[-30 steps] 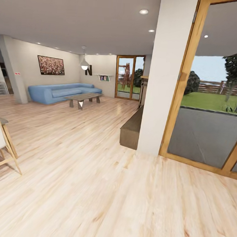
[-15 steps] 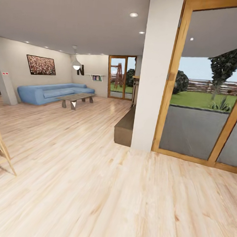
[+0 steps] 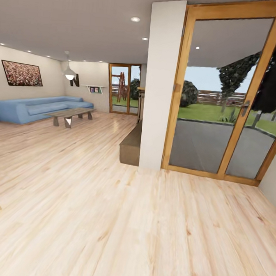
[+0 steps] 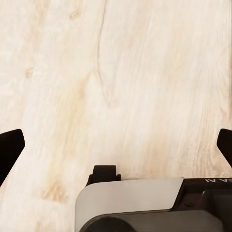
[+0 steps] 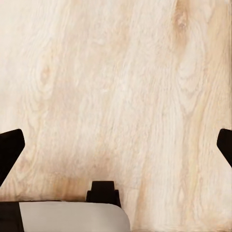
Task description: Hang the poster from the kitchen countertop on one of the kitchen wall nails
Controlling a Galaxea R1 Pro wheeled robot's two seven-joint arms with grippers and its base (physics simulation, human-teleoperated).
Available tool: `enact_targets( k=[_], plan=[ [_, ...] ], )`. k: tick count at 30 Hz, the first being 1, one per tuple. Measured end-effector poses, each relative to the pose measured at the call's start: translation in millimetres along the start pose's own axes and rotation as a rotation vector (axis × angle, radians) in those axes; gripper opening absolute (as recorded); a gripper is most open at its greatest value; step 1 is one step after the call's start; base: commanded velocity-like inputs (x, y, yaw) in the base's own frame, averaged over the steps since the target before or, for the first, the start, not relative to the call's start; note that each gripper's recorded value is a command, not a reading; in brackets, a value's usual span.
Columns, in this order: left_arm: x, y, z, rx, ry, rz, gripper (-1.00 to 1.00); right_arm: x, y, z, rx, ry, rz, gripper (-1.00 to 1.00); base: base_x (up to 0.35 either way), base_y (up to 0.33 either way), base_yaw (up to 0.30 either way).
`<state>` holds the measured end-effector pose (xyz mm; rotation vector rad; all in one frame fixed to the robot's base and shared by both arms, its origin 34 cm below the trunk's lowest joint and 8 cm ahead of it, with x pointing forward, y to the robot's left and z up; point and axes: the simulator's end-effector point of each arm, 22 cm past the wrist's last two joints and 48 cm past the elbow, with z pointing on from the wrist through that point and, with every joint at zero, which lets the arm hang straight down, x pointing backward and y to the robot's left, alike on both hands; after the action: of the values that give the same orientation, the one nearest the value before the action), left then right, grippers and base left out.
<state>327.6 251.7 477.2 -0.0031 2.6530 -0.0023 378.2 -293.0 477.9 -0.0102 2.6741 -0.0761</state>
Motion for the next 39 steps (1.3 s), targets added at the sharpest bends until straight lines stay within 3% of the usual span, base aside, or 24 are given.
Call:
enact_targets(
  k=[11, 20, 39],
  plan=[
    [0.6, 0.0, 0.0, 0.0, 0.002, 0.0, 1.0, 0.0, -0.2, 0.1, 0.001, 0.0, 0.001, 1.0, -0.074, 0.004, -0.248],
    [1.0, 0.0, 0.1, 0.0, 0.003, 0.0, 1.0, 0.0, -0.2, 0.2, 0.001, 0.0, 0.001, 1.0, -0.289, 0.005, -0.112],
    [0.9, 1.0, 0.1, -0.001, 0.003, 0.001, 1.0, 0.1, -0.1, 0.2, 0.0, 0.001, 0.001, 1.0, -0.316, 0.079, -0.288]
  ],
)
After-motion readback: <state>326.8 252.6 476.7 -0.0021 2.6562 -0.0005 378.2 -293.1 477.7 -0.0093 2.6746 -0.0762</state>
